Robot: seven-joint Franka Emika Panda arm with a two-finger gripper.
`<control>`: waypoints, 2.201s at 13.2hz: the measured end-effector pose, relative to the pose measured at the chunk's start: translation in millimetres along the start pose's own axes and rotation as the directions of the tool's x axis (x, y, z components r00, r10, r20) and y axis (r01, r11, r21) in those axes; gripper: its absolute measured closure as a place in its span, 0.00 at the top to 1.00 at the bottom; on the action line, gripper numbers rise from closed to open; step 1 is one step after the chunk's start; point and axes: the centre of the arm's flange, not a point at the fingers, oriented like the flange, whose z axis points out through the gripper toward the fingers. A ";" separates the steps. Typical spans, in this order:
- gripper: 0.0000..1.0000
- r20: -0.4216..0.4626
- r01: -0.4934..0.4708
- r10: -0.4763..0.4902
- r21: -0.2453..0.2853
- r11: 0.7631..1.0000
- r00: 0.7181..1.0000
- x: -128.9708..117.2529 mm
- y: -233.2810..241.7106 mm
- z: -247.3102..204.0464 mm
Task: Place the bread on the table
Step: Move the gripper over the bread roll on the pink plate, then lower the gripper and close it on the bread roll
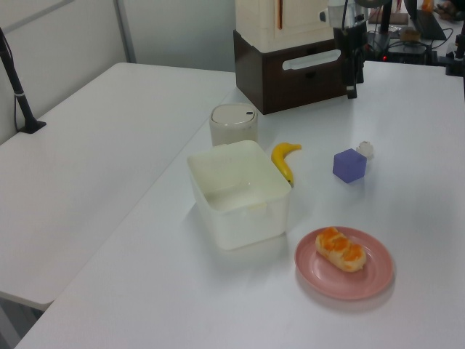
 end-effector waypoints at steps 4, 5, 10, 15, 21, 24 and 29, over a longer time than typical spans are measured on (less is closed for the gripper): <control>1.00 0.015 -0.074 0.074 0.056 0.996 0.997 -1.8 -94.4 1.7; 1.00 0.021 -0.097 0.096 0.065 0.993 0.995 -2.8 -114.6 3.9; 1.00 0.030 -0.153 0.152 0.048 0.987 0.988 5.4 -204.4 46.0; 1.00 -0.018 -0.158 0.158 0.022 0.987 0.987 -11.5 -308.4 124.1; 1.00 -0.067 -0.303 0.305 0.033 0.952 0.950 -9.8 -368.7 184.9; 0.96 -0.067 -0.305 0.307 0.032 0.952 0.949 -10.0 -370.3 186.0; 0.48 -0.069 -0.209 0.210 0.021 0.978 0.975 -7.7 -365.5 185.9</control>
